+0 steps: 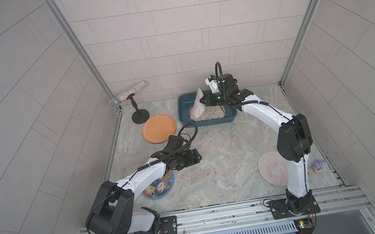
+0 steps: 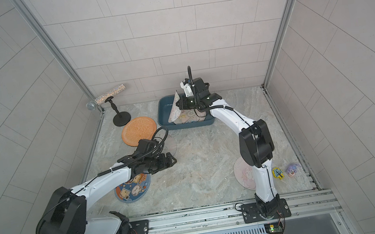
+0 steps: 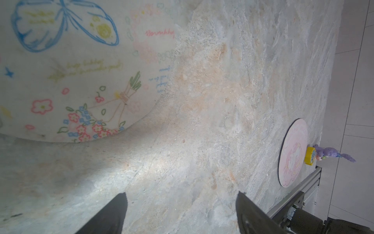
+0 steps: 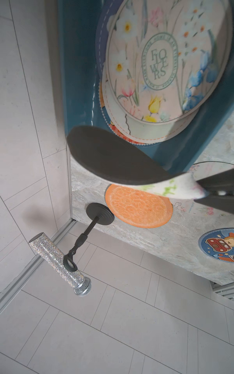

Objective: Put the coasters into the storage box
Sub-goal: Place the coaster in the storage box.

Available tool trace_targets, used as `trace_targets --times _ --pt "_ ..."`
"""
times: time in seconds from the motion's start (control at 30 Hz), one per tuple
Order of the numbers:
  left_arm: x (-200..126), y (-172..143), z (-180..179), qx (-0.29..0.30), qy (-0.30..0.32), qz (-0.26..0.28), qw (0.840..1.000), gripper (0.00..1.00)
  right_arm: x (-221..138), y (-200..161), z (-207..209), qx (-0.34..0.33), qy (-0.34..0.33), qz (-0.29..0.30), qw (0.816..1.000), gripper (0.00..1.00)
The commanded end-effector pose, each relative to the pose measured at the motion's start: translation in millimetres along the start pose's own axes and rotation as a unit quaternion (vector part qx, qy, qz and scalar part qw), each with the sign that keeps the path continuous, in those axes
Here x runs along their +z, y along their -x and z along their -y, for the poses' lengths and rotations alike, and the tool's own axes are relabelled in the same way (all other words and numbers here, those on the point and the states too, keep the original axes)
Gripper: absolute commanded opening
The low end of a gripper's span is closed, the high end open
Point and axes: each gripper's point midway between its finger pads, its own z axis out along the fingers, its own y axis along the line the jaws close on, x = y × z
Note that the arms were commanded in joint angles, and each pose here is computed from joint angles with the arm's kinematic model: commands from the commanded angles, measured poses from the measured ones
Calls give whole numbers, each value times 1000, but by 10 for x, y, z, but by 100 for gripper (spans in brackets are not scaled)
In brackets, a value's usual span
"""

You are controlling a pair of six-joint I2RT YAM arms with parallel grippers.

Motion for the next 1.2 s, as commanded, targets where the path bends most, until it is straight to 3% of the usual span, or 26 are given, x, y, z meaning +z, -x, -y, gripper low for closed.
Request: trace_targets --times 0.0,0.27,0.53,0.63,0.73,0.83,1.17 --pt "-52 -19 -40 3 3 -2 1000 89 199 122 152 18 16 7 1000 0" --pt "-131 19 -81 -1 10 7 1000 90 403 -153 1165 75 -65 -40 994 0" --pt "-134 54 -81 -3 13 8 1000 90 261 -321 1630 78 -142 -73 984 0" --pt "-155 68 -87 -1 18 10 1000 90 166 -324 1689 63 -173 -85 979 36" --pt "-170 87 -108 -3 21 14 1000 90 55 -265 1657 46 -192 -84 977 55" --pt "-192 128 -158 -9 28 20 999 91 -61 -192 1576 29 -201 -77 976 62" --pt "-416 481 -468 -35 86 65 994 92 -373 -201 1203 20 -170 -55 984 64"
